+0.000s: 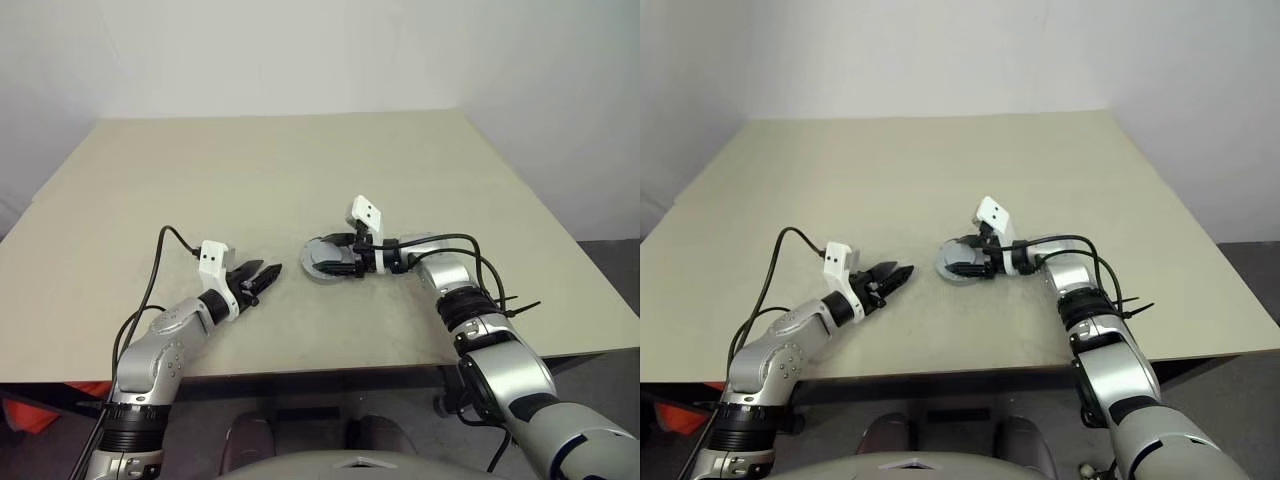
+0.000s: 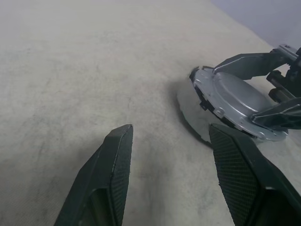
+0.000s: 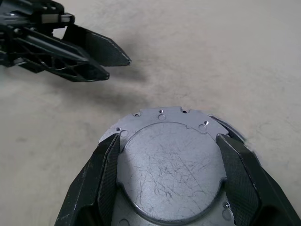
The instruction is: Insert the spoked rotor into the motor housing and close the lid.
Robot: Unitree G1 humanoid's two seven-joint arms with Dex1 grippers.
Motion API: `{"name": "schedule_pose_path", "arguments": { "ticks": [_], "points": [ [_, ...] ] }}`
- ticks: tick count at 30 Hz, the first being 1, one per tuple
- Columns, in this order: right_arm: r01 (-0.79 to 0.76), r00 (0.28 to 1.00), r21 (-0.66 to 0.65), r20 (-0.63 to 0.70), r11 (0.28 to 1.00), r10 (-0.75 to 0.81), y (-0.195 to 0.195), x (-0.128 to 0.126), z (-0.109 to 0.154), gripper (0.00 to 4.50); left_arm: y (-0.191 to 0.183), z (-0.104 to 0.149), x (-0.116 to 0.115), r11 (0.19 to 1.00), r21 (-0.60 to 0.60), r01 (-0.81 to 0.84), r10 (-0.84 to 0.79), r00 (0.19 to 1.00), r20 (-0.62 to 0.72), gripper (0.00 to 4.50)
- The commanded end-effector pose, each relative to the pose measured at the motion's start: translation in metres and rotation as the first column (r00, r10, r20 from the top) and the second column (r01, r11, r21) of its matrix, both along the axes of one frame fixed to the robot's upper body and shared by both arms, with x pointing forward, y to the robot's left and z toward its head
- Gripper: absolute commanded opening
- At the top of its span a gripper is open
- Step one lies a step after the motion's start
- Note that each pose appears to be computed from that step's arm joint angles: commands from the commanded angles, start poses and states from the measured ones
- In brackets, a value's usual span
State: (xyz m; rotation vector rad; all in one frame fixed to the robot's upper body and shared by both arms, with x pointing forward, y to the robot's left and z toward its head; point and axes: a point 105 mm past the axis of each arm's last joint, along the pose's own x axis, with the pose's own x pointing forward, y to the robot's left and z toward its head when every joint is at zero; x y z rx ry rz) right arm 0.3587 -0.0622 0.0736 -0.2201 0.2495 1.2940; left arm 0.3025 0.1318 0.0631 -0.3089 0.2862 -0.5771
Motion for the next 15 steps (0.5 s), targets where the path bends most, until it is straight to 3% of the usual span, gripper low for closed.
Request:
{"name": "schedule_pose_path", "arguments": {
  "ticks": [1,7,15],
  "points": [
    [0.032,0.998,0.000,0.047,0.999,-0.032,-0.002,0.007,0.011,3.13,-0.001,0.014,0.003,1.000,0.004,0.006,-0.006,0.998,0.055,2.73],
    [0.080,0.992,0.045,0.089,0.996,-0.084,0.000,0.015,0.022,3.13,-0.001,0.013,0.002,1.000,0.006,0.005,-0.005,0.999,0.052,2.73],
    [0.073,0.994,0.016,0.077,0.997,-0.074,-0.002,0.013,0.014,3.13,-0.001,0.013,0.002,1.000,0.007,0.004,-0.004,0.999,0.052,2.73]
  ]
}}
